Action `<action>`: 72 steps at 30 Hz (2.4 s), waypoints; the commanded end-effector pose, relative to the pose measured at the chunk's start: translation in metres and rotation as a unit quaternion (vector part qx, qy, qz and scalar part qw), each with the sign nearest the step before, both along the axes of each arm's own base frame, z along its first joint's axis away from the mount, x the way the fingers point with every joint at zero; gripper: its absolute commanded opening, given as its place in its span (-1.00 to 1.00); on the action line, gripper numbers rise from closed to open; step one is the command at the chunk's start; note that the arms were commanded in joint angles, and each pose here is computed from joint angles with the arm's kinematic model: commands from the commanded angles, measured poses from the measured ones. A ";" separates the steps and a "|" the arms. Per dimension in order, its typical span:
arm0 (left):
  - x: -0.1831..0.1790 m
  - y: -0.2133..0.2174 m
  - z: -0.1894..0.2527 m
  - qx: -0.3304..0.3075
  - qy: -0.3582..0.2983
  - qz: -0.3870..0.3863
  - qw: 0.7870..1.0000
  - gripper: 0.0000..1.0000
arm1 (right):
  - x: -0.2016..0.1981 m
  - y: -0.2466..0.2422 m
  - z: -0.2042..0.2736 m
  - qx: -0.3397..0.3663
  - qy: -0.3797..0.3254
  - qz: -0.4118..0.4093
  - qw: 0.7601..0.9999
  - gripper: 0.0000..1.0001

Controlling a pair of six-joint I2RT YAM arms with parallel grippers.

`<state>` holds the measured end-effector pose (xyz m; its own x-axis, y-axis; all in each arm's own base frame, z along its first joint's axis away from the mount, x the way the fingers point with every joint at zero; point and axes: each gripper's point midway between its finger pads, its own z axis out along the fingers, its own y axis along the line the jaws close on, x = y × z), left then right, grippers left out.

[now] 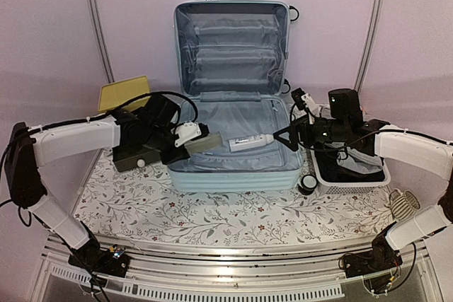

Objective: Open, take out, and arrange the luggage
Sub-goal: Place the makeup in the drawer.

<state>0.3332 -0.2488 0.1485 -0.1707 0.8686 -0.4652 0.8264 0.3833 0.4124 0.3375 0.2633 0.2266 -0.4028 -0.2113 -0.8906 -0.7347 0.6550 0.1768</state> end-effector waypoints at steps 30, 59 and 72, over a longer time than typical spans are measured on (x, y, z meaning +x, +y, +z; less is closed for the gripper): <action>0.042 0.181 0.022 0.040 -0.078 0.228 0.970 -0.60 | -0.005 0.009 0.028 0.028 -0.022 0.022 0.999 0.98; 0.065 0.215 -0.024 0.154 -0.064 0.225 0.960 -0.62 | -0.015 0.009 0.027 0.050 -0.013 0.029 0.998 0.98; 0.070 0.236 -0.009 0.160 -0.086 0.239 0.954 -0.64 | -0.017 0.009 0.036 0.059 -0.019 0.034 0.997 0.98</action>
<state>0.3808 -0.0148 0.1102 -0.5530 0.8137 -0.1793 0.5739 0.5280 0.6260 0.3258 0.2691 0.2451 -0.3872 -0.1549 -0.9089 -0.7644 0.6052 0.2225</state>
